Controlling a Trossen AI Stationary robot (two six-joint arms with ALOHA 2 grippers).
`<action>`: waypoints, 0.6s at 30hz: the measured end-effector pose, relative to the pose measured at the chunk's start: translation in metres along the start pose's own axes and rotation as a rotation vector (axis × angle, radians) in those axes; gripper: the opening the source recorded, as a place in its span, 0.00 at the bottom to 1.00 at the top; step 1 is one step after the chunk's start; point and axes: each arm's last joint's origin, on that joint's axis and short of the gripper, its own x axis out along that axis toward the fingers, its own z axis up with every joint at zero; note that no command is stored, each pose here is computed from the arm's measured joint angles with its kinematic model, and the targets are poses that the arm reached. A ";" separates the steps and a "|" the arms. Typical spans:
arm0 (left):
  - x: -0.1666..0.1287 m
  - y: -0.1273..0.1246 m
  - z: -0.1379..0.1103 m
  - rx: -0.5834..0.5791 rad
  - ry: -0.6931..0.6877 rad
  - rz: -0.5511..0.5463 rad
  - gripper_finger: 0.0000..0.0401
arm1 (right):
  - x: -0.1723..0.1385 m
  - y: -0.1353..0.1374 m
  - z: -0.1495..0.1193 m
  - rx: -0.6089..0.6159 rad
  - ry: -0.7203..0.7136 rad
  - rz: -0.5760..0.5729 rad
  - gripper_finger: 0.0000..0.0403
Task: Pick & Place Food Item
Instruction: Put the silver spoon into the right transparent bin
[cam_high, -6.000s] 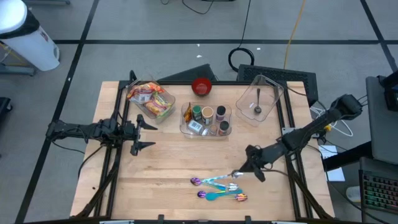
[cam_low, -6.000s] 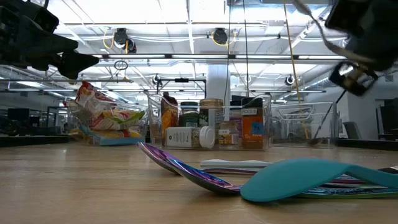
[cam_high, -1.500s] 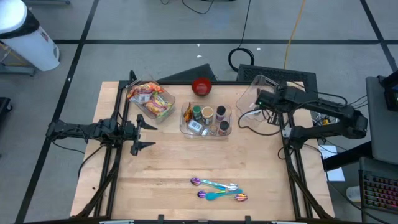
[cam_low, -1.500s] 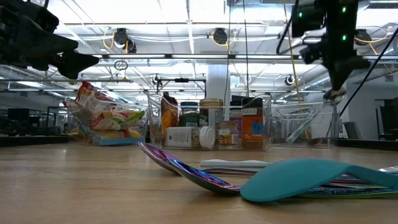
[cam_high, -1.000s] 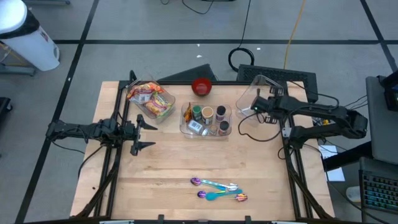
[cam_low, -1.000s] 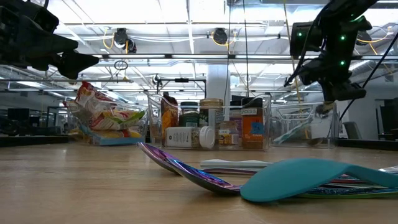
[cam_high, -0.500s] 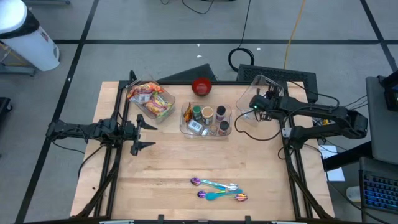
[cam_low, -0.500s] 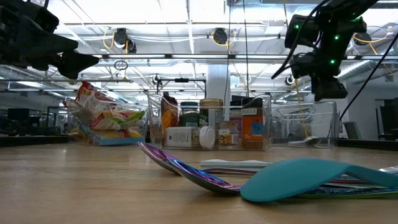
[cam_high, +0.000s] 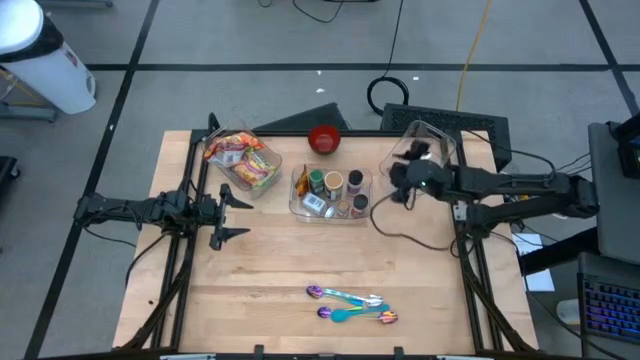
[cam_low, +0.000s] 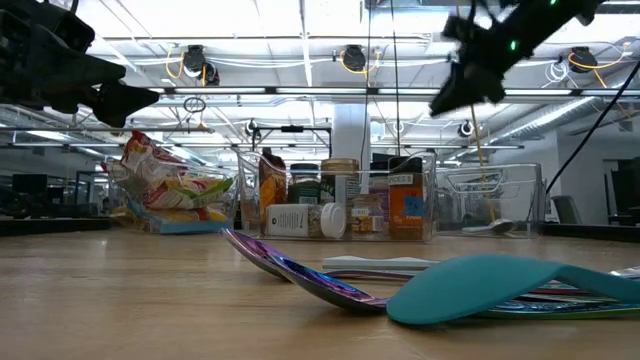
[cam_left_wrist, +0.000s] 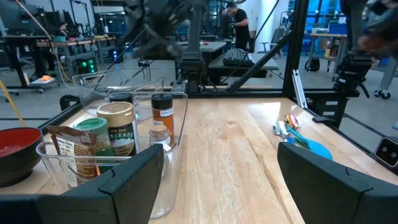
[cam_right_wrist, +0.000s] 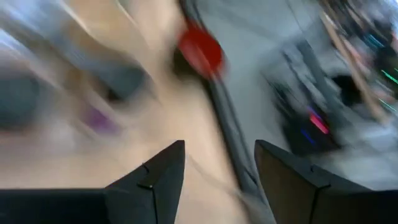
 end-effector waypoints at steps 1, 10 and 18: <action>0.000 0.000 0.000 0.000 0.000 0.000 0.81 | -0.004 0.003 0.005 0.023 -0.069 0.049 0.46; 0.000 0.000 0.000 0.000 0.000 0.000 0.81 | -0.046 0.031 0.044 0.169 -0.528 0.386 0.50; 0.000 0.000 0.000 0.000 0.000 0.000 0.81 | -0.072 0.082 0.061 0.216 -0.630 0.608 0.58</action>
